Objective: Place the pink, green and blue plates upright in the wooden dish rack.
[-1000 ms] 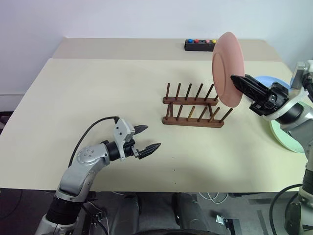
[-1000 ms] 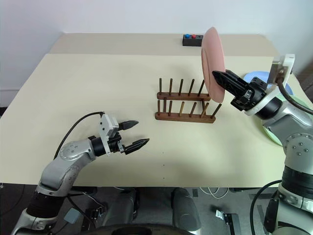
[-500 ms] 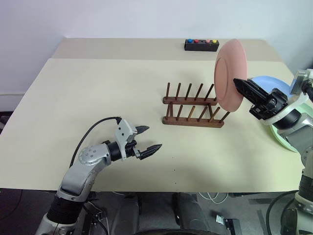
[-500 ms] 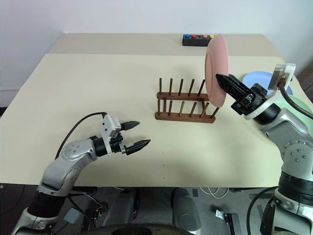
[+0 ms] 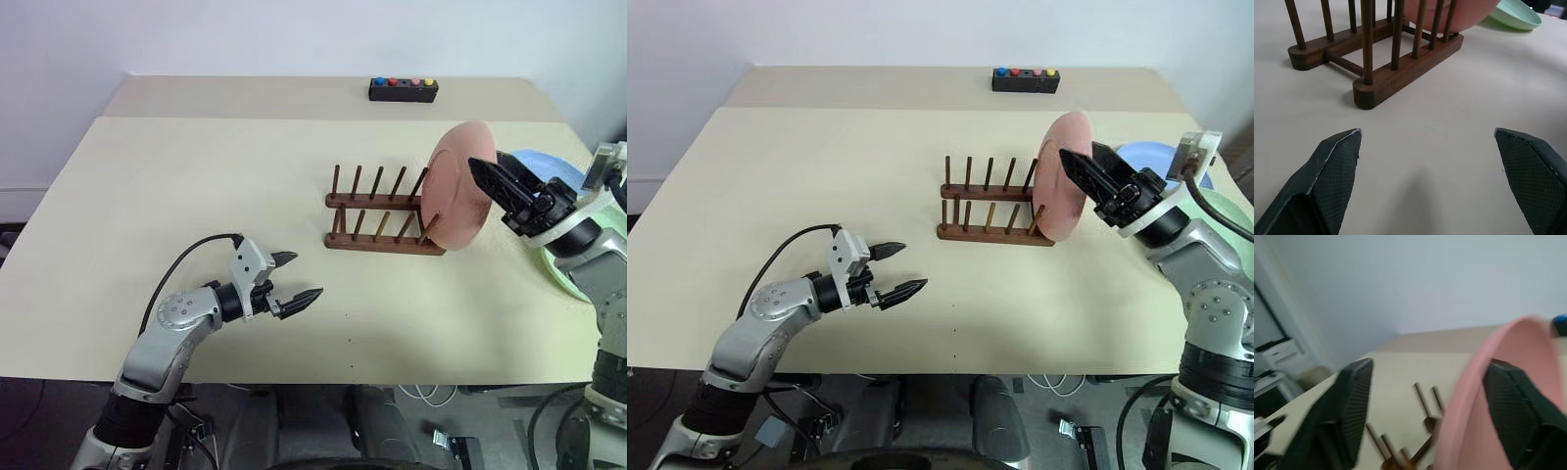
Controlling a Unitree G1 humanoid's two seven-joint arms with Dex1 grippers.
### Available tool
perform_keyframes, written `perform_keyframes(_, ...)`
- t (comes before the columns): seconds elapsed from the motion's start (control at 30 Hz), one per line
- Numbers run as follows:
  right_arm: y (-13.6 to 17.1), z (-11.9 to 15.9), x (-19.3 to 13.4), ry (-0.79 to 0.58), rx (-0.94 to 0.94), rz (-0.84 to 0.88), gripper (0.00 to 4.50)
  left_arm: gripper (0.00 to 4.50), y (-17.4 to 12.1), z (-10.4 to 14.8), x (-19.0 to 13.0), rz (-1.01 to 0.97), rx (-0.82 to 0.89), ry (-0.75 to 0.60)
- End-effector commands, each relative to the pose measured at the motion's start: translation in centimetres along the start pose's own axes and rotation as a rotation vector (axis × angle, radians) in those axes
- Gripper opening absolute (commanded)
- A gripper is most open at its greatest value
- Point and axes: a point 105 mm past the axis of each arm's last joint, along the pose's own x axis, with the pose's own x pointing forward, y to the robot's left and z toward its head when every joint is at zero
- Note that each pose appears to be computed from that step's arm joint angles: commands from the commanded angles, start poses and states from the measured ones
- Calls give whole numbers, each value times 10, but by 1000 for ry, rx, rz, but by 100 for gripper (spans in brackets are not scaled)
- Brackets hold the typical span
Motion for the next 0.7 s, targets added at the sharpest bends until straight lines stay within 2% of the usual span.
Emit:
perform_keyframes(0.03, -2, 25, 1, -92, -72, -10, 331, 450, -2, 11, 2, -12, 44, -36)
perform_keyframes(0.13, -7, 38, 0, -141, -96, -33, 331, 450, -2, 11, 2, -12, 45, -35)
perform_keyframes(0.23, -26, 67, -9, -224, -169, -146, 331, 450, -3, 11, 2, -15, 44, -36)
perform_keyframes(0.3, -44, 79, -19, -230, -248, -259, 331, 450, -4, 11, 2, -17, 43, -36)
perform_keyframes(0.47, -72, 98, -45, -226, -337, -416, 331, 450, -4, 11, 4, -24, 42, -36)
perform_keyframes(0.53, -95, 91, -59, -127, -414, -557, 331, 450, -3, 12, 6, -28, 42, -37)
perform_keyframes(0.63, -118, 75, -75, 22, -499, -675, 331, 450, -3, 12, 6, -33, 42, -38)
perform_keyframes(0.7, -123, 40, -81, 269, -602, -653, 331, 450, -3, 12, 7, -35, 42, -38)
